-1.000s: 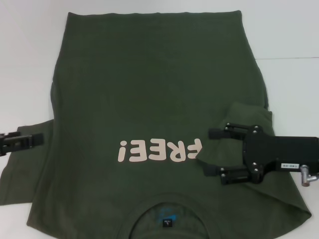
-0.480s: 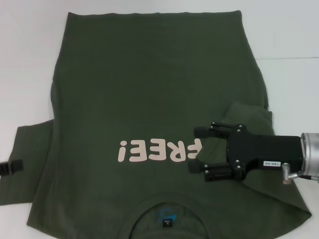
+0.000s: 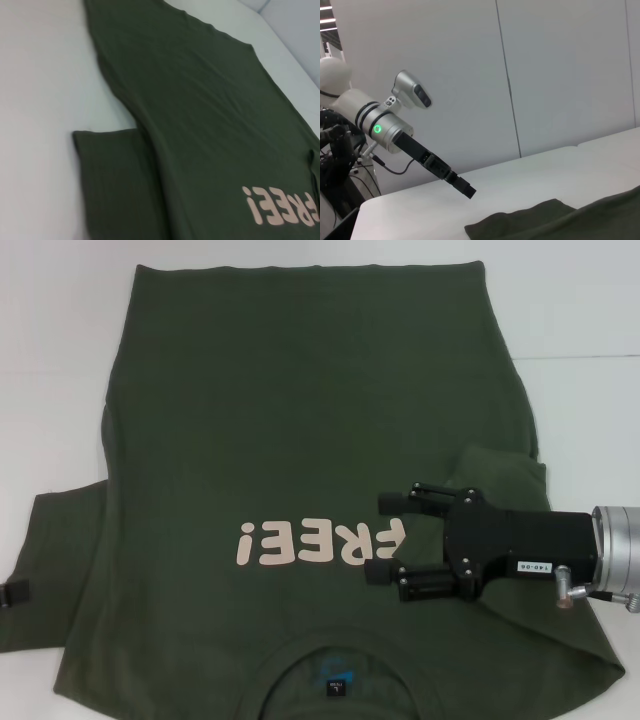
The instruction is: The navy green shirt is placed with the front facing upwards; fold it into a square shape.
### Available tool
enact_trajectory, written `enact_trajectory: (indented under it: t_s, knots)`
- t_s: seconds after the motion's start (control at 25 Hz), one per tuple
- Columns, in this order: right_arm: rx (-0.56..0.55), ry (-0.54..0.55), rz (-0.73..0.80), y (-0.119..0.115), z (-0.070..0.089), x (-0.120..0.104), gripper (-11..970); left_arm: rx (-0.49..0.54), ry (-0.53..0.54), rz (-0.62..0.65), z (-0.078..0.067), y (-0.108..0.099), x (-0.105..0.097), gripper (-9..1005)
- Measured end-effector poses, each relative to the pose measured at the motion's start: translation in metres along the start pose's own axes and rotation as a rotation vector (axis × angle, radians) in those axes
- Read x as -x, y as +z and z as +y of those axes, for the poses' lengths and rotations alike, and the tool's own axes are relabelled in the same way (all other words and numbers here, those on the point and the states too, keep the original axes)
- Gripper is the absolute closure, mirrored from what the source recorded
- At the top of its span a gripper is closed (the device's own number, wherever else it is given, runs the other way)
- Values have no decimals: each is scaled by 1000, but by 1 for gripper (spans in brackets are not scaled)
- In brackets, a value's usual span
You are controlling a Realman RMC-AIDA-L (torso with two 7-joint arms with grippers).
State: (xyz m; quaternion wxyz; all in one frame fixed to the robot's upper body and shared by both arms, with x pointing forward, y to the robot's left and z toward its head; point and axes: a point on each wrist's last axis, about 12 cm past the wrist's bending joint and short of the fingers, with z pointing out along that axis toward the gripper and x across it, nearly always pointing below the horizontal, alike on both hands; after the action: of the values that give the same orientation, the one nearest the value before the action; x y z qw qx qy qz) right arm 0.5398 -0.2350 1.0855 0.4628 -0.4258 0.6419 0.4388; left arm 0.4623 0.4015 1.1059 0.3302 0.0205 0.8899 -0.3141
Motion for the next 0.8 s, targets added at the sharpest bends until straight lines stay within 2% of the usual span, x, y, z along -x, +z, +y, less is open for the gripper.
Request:
enact_trajectory:
  t_s: [0.4, 0.8]
  knots:
    - [4, 14, -1, 4, 0, -1, 71, 34, -94, 33, 15, 3, -9, 146]
    - [4, 25, -1, 5, 0, -2, 97, 46, -129, 32, 16, 6, -6, 147]
